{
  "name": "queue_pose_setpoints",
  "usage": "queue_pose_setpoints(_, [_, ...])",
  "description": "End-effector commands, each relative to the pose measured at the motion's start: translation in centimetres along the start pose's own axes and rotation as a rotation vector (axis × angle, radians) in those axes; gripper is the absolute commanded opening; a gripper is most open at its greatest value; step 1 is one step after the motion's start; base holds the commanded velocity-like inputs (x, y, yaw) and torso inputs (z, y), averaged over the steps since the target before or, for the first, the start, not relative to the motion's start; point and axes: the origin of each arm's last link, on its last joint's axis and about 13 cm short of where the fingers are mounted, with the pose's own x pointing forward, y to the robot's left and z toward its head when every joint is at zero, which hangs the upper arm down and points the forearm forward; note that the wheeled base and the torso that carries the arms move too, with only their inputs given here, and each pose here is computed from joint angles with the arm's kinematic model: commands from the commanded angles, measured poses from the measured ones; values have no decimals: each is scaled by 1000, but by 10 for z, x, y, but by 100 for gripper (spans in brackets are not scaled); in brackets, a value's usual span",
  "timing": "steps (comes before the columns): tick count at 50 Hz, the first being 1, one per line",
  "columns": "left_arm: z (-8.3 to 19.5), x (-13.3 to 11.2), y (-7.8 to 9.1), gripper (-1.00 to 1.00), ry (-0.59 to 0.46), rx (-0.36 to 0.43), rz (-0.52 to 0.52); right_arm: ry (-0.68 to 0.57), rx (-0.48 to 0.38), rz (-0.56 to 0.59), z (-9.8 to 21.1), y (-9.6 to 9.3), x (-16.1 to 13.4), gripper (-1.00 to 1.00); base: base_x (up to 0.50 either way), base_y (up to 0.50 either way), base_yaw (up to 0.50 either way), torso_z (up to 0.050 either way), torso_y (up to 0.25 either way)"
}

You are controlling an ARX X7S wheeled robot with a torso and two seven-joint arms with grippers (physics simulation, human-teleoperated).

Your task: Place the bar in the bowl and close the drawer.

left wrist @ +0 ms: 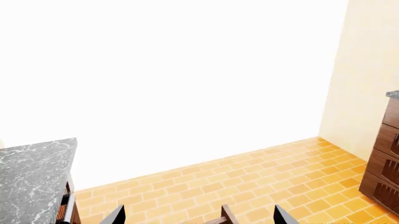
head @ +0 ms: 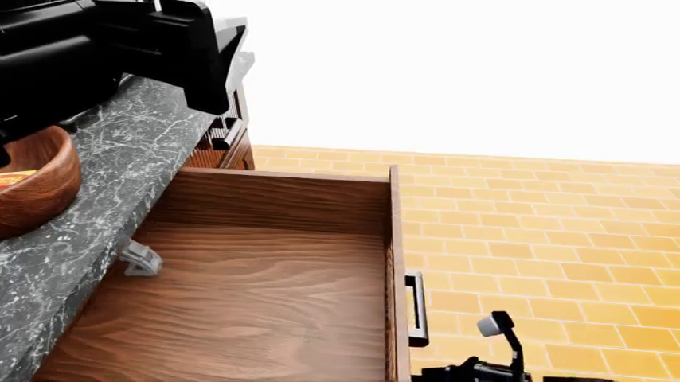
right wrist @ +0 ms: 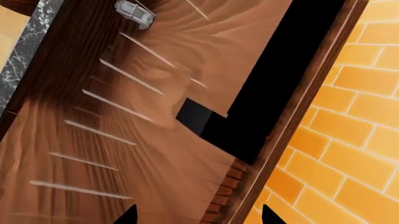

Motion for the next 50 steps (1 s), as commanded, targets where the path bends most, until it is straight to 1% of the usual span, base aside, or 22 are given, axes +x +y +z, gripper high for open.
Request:
queue_pose_setpoints(1, [-2,-1,0,100,7,-1,2,31,31,195,9,23,35,100,0,0,0,0,0])
queue_pose_setpoints(8, [-1,-1,-1,100,8,1,0,24,54,238,16,34,52,100,0,0,0,0,1])
queue_pose_setpoints(17, [-1,-1,0,100,8,-1,1,52,34,297,28,55,69,100,0,0,0,0,0])
queue_pose_setpoints(21, [-1,-1,1,100,7,-2,2,75,14,308,36,62,77,100,0,0,0,0,3])
queue_pose_setpoints(30, [-1,0,1,100,11,1,7,158,-58,315,55,77,95,100,0,0,0,0,0])
queue_pose_setpoints(38, [-1,0,3,100,14,3,11,199,-102,321,70,90,114,100,0,0,0,0,1])
queue_pose_setpoints(42, [-1,0,3,100,14,2,14,202,-115,328,76,100,125,100,0,0,0,0,0])
queue_pose_setpoints(50, [-1,-1,4,100,15,4,20,169,-126,322,85,118,145,100,0,0,0,0,1])
